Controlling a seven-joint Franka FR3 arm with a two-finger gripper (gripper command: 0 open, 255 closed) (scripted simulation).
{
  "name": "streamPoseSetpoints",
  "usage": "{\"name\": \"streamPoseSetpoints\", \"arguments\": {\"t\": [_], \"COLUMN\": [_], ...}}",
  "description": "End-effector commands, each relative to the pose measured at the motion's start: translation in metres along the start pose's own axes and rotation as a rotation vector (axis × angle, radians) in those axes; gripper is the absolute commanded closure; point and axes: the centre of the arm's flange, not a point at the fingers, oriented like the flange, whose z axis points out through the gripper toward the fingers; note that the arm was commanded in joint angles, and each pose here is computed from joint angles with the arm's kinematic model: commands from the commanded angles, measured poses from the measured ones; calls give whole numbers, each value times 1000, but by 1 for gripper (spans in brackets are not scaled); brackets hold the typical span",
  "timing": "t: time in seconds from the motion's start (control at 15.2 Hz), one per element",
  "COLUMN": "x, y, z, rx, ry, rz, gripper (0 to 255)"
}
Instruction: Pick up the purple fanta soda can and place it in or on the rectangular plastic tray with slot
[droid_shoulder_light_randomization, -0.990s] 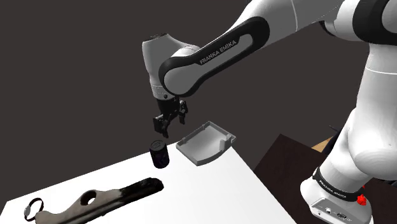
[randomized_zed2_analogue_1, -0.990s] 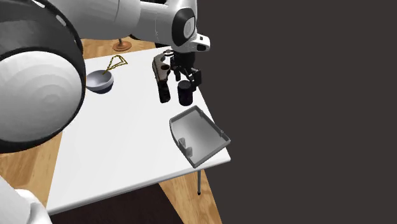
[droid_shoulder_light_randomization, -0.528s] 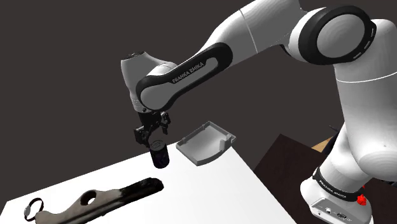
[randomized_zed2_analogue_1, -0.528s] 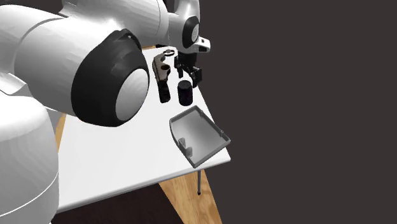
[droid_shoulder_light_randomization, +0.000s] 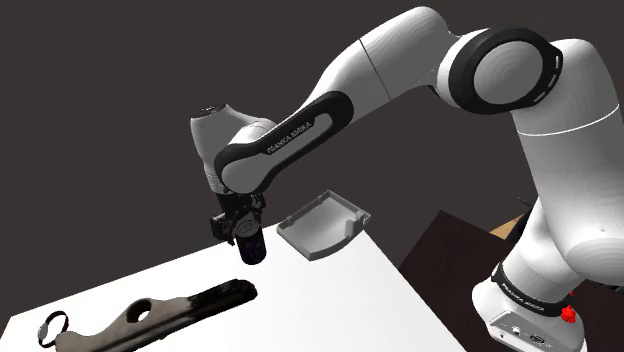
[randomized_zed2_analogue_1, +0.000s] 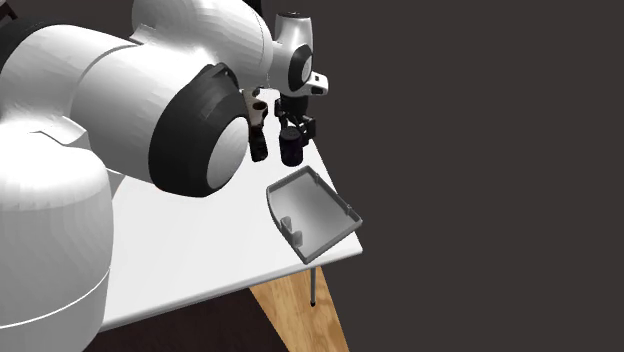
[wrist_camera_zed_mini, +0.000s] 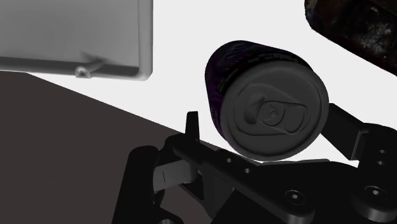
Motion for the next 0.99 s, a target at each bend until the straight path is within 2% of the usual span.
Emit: {"name": "streamPoseSetpoints", "arguments": {"t": [0.0,0.46,0.53,0.92], "x": [0,0,0,0], "y": [0,0,0,0], "z": [4,4,4,4], "rx": [0,0,0,0], "ry": [0,0,0,0], "rz": [0,0,0,0], "gripper": [0,0,255,255]}}
